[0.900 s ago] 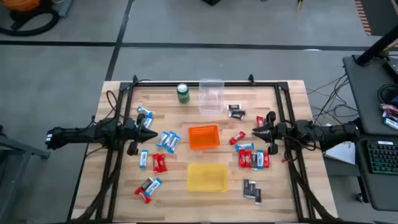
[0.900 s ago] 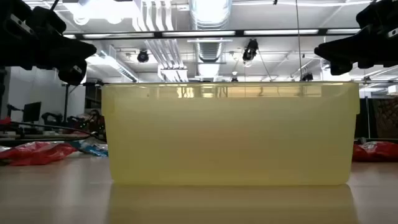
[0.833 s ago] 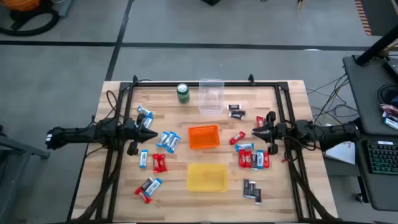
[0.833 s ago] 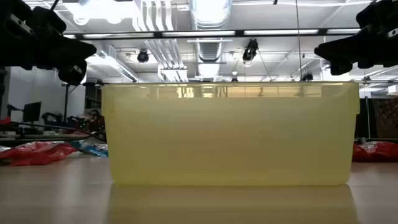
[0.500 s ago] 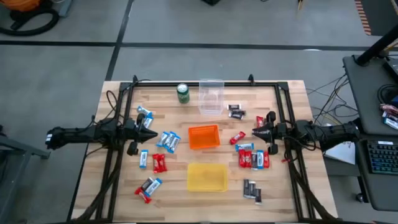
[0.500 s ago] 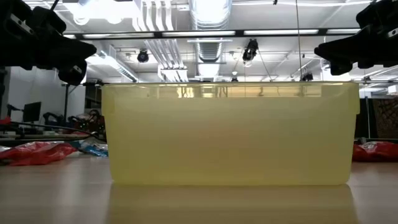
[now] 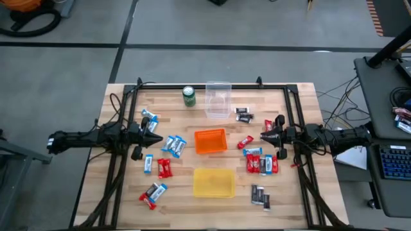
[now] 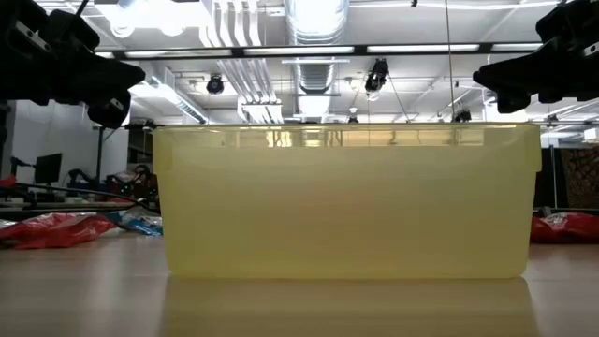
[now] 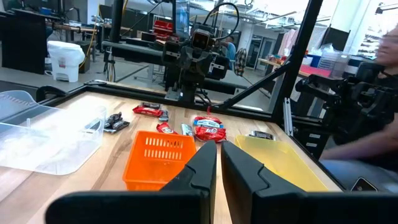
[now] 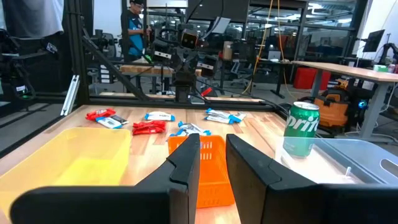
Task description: Sort candy
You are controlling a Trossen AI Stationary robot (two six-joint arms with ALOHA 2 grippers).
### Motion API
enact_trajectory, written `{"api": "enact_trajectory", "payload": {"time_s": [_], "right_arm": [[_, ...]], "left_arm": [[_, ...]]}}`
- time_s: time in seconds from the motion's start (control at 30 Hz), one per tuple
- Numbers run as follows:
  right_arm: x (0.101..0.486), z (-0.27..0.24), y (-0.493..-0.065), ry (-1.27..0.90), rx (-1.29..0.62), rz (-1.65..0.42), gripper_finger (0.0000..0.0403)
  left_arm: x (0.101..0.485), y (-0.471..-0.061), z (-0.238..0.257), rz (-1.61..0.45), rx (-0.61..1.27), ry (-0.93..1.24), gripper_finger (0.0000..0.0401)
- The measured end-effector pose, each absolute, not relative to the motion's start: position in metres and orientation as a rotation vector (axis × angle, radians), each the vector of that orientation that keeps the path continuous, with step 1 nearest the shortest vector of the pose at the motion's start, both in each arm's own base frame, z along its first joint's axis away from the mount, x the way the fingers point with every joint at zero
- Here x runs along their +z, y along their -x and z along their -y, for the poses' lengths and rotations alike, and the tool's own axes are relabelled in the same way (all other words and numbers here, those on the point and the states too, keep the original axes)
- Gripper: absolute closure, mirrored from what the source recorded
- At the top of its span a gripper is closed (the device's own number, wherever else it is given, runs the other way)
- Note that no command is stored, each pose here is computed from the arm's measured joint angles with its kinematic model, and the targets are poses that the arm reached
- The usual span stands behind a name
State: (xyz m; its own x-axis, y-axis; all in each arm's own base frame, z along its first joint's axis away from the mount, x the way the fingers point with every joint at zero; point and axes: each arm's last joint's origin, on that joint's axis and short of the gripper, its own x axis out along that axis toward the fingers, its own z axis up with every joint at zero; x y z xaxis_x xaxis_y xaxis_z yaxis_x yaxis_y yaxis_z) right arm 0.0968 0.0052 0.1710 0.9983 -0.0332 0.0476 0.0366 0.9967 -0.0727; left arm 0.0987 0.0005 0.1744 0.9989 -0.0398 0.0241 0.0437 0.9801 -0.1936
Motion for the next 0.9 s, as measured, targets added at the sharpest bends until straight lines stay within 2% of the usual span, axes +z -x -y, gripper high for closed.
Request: {"api": "enact_trajectory", "payload": {"time_s": [0.73, 0.9], "right_arm": [[0.171, -0.005, -0.097, 0.074, -0.035, 0.046, 0.0335], [0.171, -0.005, -0.097, 0.044, -0.034, 0.05, 0.0335]], "left_arm": [[0.174, -0.099, 0.0, 0.02, -0.042, 0.193, 0.0394], [0.189, -0.097, -0.002, 0.181, -0.005, 0.201, 0.0394]]}}
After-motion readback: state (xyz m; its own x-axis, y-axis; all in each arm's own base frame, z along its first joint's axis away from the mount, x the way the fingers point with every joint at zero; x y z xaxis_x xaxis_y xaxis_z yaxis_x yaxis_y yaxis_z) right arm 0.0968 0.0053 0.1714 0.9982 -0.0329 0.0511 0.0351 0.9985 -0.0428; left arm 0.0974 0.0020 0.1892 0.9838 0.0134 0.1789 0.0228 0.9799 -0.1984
